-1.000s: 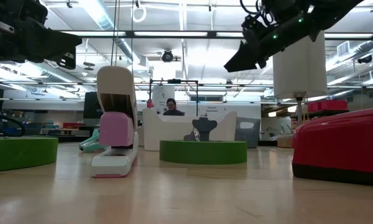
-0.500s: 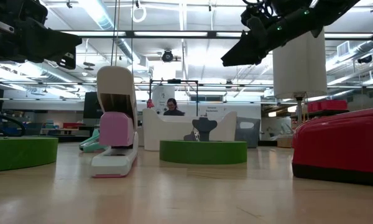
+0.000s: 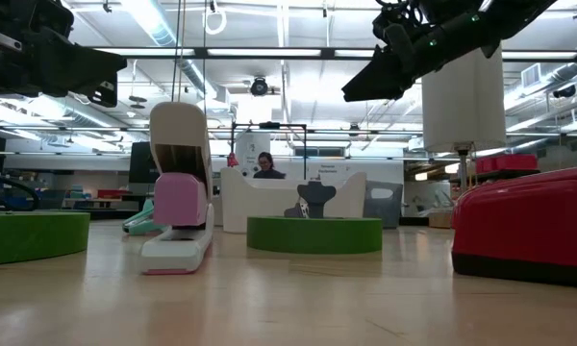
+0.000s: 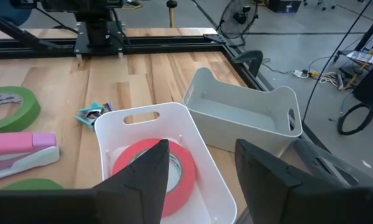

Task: Pick and place Stapler, Stapler remover, tape
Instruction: Put the black staple remover into the black bin

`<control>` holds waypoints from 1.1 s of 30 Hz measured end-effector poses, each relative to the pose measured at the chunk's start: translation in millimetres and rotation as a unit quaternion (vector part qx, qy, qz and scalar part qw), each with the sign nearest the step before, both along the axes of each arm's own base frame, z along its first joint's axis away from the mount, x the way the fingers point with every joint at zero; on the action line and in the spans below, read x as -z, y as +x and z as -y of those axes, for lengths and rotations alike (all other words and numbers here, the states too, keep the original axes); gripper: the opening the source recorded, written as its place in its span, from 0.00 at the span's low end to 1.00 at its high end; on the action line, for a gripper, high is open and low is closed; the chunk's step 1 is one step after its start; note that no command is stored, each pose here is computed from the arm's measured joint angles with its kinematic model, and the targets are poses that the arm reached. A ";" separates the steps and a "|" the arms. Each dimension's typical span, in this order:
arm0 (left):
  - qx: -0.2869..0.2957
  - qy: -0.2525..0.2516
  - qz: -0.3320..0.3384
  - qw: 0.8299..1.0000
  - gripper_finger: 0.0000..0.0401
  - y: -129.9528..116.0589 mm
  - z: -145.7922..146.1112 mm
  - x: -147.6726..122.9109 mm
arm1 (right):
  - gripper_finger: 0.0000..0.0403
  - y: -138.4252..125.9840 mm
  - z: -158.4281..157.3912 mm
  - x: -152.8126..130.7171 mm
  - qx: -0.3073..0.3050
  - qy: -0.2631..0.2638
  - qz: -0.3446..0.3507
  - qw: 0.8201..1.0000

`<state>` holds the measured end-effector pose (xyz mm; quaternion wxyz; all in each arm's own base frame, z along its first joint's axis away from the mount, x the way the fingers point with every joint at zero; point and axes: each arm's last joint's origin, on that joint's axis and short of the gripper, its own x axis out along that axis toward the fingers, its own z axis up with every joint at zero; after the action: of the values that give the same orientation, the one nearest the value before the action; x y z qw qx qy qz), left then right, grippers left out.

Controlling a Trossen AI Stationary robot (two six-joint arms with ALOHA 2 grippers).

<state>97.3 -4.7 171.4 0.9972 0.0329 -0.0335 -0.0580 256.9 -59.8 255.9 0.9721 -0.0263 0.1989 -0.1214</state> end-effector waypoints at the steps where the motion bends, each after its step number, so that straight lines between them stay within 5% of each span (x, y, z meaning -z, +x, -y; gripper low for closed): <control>1: 0.000 0.000 0.000 1.000 0.02 0.0 0.0 0.0 | 0.46 0.0 0.0 0.0 -0.001 0.000 0.000 1.000; 33: 0.000 0.000 0.000 1.000 0.02 0.0 0.0 0.0 | 0.46 -1.0 -0.5 2.7 -0.005 0.005 -0.014 1.000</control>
<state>97.3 -4.7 171.4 0.9972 0.0330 -0.0334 -0.0579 255.8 -59.3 253.2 0.9698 -0.0243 0.2132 -0.1156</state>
